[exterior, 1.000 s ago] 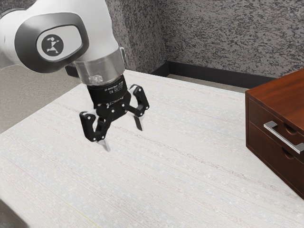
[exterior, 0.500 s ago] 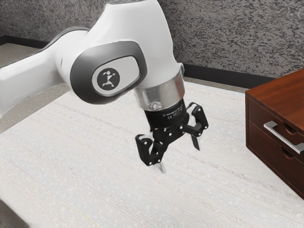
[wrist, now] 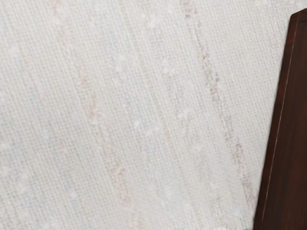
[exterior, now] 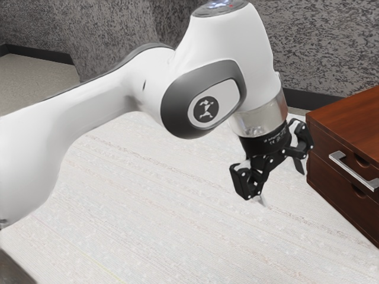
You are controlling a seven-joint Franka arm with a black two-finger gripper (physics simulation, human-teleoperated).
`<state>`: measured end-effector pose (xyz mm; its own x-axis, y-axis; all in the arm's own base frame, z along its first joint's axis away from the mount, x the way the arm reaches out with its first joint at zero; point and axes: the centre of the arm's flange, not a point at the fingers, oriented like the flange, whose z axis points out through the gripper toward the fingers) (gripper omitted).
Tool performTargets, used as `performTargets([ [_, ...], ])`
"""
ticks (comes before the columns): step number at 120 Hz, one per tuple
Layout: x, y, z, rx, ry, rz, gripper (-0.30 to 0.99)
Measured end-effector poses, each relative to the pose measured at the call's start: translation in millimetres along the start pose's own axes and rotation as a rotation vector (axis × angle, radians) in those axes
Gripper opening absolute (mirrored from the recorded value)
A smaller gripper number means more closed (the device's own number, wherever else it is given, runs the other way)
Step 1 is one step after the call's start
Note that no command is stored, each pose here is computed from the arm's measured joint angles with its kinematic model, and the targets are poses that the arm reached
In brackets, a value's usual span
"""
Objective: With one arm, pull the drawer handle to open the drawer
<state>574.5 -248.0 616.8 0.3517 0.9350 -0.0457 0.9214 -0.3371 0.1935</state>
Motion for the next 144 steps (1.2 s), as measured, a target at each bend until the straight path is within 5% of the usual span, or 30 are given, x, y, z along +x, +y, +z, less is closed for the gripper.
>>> performTargets([
  [64,-26,34,22,-0.087,-0.017,0.062,0.69],
  [144,-19,62,48,-0.114,-0.022,0.091,0.69],
])
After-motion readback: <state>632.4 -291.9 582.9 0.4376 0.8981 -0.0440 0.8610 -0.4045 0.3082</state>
